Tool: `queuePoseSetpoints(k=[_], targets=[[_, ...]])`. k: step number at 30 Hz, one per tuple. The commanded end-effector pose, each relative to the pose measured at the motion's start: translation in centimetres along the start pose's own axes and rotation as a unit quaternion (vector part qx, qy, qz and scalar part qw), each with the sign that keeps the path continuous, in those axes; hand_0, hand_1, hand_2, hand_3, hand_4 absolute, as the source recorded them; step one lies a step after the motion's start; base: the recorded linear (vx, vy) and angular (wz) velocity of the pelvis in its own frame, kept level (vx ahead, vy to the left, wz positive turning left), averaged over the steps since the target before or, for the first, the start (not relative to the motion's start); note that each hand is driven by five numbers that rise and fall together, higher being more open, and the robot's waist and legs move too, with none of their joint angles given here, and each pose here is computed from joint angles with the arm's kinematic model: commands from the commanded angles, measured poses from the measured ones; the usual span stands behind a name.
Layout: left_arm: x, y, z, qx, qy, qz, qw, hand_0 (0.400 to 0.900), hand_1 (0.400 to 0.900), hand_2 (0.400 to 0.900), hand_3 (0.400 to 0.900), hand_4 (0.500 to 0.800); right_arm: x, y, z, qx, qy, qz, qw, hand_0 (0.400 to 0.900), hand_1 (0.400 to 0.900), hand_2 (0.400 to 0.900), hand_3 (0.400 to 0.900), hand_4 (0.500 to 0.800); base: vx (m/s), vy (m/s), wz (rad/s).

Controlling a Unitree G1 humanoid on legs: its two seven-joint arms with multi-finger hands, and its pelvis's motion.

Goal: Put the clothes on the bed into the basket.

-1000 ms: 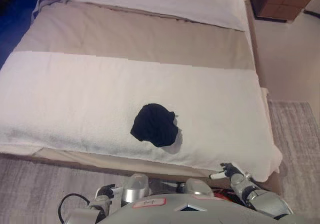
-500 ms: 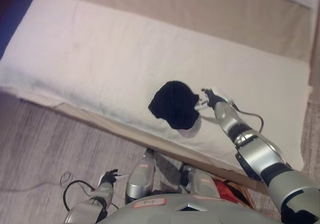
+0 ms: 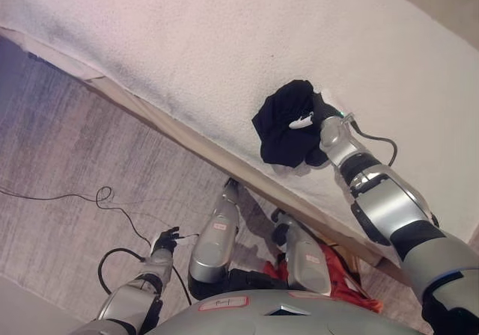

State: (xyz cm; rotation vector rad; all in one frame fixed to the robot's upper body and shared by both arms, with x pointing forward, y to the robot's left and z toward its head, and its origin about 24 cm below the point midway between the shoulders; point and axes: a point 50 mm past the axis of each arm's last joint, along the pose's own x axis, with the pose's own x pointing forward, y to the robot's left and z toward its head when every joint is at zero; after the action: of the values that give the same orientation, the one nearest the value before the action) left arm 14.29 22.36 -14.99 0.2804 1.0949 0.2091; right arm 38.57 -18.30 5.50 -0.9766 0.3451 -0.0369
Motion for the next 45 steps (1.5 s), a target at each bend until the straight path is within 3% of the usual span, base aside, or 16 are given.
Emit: queuePoseSetpoints(k=[1, 6, 7, 8, 26, 35, 37, 45], targets=[[0.2, 1.9, 0.1, 0.005, 0.001, 0.041, 0.999, 0.900, 0.900, 0.900, 0.900, 0.800, 0.4, -2.6, 4.4, 0.007, -0.066, -0.032, 0.997, 0.900, 0.900, 0.900, 0.900, 0.800, -0.069, 0.016, 0.02], [0.2, 1.3, 0.8, 0.000, -0.012, 0.033, 0.999, 0.900, 0.900, 0.900, 0.900, 0.800, 0.5, -4.3, 5.2, 0.027, -0.077, -0.046, 0.996, 0.900, 0.900, 0.900, 0.900, 0.800, -0.061, 0.013, -0.01], [0.2, 1.1, 0.8, 0.001, -0.013, 0.030, 0.999, 0.900, 0.900, 0.900, 0.900, 0.800, 0.5, -4.5, 5.7, 0.039, -0.081, -0.047, 0.995, 0.575, 0.575, 0.575, 0.575, 0.605, -0.051, 0.014, -0.04], [0.2, 1.0, 0.9, -0.004, -0.016, 0.028, 0.999, 0.900, 0.900, 0.900, 0.900, 0.800, 0.6, -5.1, 5.9, 0.043, -0.084, -0.054, 0.994, 0.400, 0.400, 0.400, 0.400, 0.500, -0.047, 0.022, -0.04], [0.1, 1.0, 0.4, -0.021, -0.003, 0.033, 0.999, 0.900, 0.900, 0.900, 0.900, 0.800, 0.7, -6.2, 4.7, 0.054, -0.075, -0.075, 0.993, 0.400, 0.400, 0.400, 0.400, 0.500, -0.007, 0.016, -0.12], [0.1, 2.6, -1.0, -0.032, 0.026, 0.051, 0.998, 0.900, 0.900, 0.900, 0.900, 0.800, 0.1, -3.6, -4.3, 0.045, 0.027, -0.035, 0.998, 0.400, 0.400, 0.400, 0.400, 0.500, 0.125, 0.056, -0.61], [0.0, 3.5, -2.0, -0.029, 0.044, 0.057, 0.997, 0.900, 0.900, 0.900, 0.900, 0.800, -0.9, -2.7, -9.0, 0.038, 0.089, -0.018, 0.995, 0.400, 0.400, 0.400, 0.400, 0.500, 0.148, 0.067, -0.88], [-0.2, 4.7, -3.6, -0.021, 0.072, 0.063, 0.995, 0.900, 0.900, 0.900, 0.900, 0.800, -3.8, -3.7, -16.8, 0.037, 0.184, -0.019, 0.982, 0.400, 0.400, 0.400, 0.400, 0.500, 0.087, 0.030, -0.70]])
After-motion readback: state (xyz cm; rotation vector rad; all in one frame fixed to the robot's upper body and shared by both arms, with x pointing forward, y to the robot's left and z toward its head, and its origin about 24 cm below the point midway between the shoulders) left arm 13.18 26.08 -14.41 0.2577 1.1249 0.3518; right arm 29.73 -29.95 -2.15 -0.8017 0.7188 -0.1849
